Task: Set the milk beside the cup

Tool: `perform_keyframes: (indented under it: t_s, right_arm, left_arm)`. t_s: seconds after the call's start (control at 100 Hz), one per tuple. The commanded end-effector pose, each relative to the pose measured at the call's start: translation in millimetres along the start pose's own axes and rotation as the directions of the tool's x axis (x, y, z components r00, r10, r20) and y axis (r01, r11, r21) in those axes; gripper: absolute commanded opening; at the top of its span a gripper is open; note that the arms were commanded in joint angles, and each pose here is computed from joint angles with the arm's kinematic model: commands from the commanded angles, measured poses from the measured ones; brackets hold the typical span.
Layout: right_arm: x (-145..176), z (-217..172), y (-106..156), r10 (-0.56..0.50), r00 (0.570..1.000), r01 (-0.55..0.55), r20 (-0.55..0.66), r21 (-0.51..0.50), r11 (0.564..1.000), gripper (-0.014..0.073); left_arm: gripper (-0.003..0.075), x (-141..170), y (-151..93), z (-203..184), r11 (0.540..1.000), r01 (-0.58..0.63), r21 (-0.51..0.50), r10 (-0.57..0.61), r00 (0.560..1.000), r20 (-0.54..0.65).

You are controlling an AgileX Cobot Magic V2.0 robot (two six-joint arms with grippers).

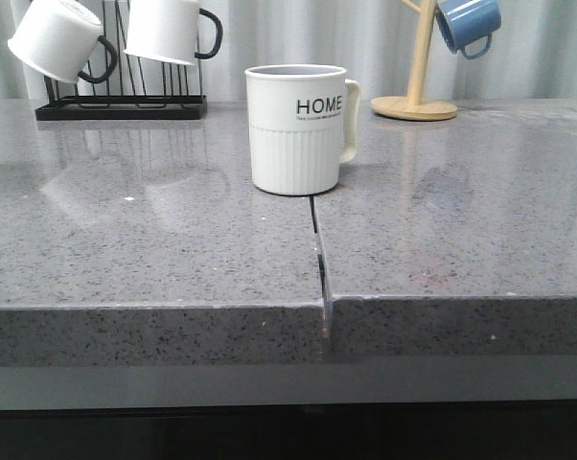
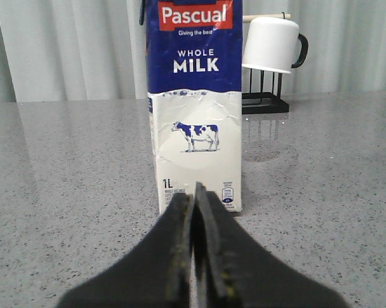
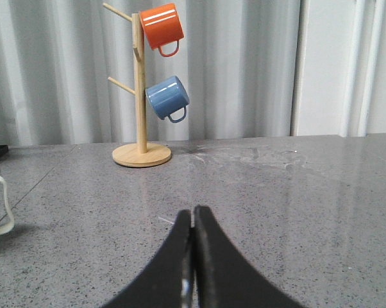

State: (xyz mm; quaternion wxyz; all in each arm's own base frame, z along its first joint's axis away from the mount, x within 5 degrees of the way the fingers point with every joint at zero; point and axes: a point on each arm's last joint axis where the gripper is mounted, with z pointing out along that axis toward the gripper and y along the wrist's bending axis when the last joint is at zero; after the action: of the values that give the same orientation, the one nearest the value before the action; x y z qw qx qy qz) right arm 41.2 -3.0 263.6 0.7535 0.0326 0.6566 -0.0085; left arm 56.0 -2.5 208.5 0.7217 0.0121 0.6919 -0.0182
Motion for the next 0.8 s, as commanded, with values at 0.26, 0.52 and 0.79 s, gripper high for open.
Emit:
perform_keyframes:
  t_s: [0.26,0.52,0.79]
  right_arm:
    - [-14,-1,1,-0.009,0.996,0.009,0.087,-0.002,1.000,-0.0066]
    - [-14,-1,1,-0.009,0.996,0.009,0.087,-0.002,1.000,-0.0066]
    - [-14,-1,1,-0.009,0.996,0.009,0.087,-0.002,1.000,-0.0066]
  left_arm:
    - [-0.0021,4,0,-1,1.000,0.005,-0.003,-0.005,0.998,0.066]
    - [-0.0021,-35,-2,-3,1.000,0.016,0.013,-0.014,0.992,-0.124]
    - [0.0000,-74,-2,23,1.000,0.006,0.013,-0.002,0.969,-0.248]
